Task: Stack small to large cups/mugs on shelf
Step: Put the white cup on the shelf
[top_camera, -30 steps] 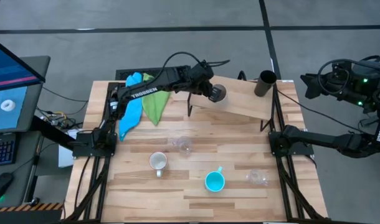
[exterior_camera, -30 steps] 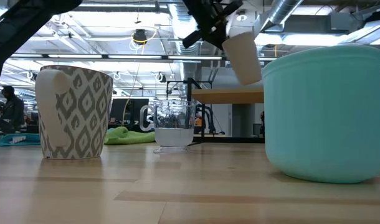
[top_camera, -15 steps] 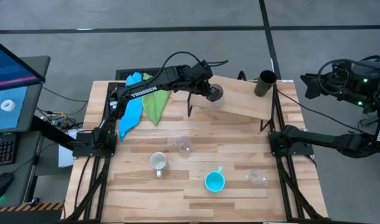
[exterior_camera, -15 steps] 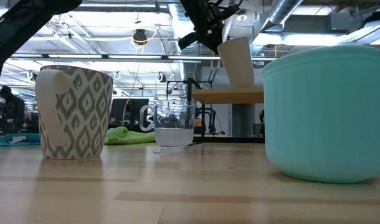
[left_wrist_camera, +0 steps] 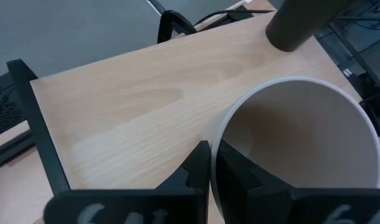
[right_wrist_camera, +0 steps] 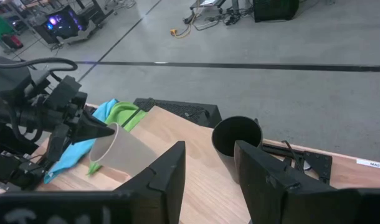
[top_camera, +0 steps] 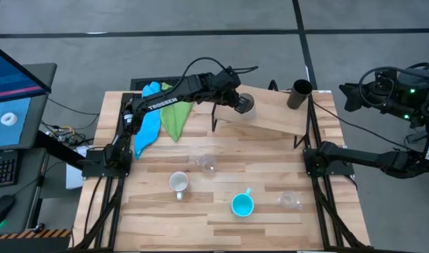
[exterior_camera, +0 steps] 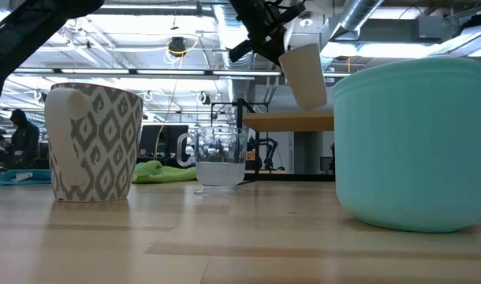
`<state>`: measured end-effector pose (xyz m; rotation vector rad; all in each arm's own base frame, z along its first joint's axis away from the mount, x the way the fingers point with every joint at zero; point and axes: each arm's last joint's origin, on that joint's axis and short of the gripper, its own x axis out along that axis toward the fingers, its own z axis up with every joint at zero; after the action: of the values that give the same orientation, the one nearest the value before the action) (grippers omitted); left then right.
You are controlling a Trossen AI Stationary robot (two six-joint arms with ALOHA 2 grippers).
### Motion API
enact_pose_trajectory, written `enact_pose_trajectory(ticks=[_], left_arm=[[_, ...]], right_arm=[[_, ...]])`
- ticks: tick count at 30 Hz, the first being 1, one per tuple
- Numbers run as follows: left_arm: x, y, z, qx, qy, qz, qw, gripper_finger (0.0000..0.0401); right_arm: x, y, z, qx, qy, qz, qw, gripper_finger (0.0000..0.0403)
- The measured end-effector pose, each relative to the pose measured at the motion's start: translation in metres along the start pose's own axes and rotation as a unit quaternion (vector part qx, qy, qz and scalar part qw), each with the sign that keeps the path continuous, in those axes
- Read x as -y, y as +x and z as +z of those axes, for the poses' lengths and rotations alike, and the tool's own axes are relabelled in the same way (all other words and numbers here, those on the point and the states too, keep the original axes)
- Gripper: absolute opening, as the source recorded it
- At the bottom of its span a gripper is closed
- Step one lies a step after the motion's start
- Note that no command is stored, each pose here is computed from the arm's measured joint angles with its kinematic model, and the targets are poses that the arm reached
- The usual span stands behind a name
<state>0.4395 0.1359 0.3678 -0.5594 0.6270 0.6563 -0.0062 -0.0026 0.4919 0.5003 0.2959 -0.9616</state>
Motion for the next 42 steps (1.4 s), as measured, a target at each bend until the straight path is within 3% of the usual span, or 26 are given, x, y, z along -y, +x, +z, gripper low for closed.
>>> enact_pose_trajectory(ticks=[14, 42], left_arm=[[-0.0001, 0.0000, -0.0002, -0.003, 0.009, -0.002, 1.000, 0.0067], [0.0050, -0.0004, 0.0034, 0.014, 0.044, -0.034, 0.998, 0.0069]], right_arm=[[0.0000, 0.0000, 0.0000, 0.000, 0.000, 0.000, 1.000, 0.0159], [0.0000, 0.0000, 0.0000, 0.000, 0.000, 0.000, 1.000, 0.0159]])
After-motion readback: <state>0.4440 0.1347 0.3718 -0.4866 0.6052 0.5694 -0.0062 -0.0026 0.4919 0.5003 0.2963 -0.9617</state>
